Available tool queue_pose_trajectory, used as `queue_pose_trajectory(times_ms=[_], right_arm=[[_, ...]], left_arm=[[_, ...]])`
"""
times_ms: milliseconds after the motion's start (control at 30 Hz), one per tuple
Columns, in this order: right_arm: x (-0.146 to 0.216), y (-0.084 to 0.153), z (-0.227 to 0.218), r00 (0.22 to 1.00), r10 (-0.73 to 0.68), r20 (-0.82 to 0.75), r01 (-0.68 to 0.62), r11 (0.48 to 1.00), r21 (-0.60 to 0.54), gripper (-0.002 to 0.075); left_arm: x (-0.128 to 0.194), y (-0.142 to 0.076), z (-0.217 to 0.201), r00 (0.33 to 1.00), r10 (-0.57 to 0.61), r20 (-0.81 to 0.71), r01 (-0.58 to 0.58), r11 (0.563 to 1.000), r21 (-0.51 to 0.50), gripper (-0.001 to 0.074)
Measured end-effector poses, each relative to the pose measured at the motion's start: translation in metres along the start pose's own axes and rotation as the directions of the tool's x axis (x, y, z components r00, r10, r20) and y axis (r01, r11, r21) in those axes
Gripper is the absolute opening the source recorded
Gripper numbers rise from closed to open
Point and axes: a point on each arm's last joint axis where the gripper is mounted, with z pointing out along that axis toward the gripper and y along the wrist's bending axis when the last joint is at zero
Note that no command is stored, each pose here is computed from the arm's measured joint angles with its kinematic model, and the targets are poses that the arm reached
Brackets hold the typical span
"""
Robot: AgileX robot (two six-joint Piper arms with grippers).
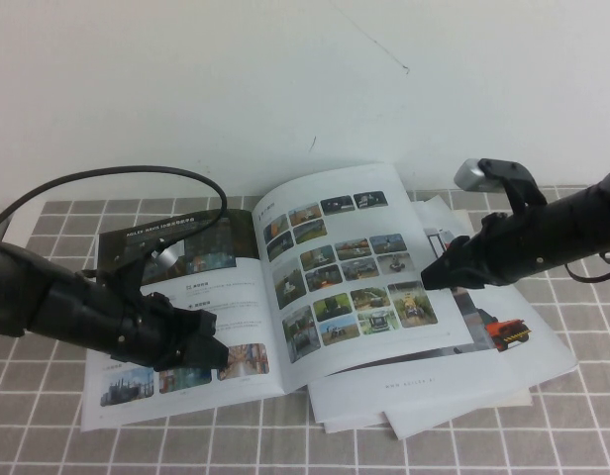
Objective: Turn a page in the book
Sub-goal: Open the closed book
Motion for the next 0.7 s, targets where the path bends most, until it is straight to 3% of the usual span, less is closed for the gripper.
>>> queue_pose_trajectory(times_ms=[500, 700], right_arm=[[0.004, -0.011, 0.014, 0.999, 0.04, 0.004, -0.04, 0.999, 0.004, 0.0262], [-0.002, -0.002, 0.014, 0.997, 0.054, 0.052, -0.049, 0.995, -0.091, 0.0262]], left_arm=[[0.0, 0.0, 0.0, 1.0, 0.004, 0.001, -0.004, 1.0, 0.001, -0.0004], [0.0, 0.0, 0.0, 1.0, 0.012, 0.001, -0.012, 1.0, 0.001, -0.0004]])
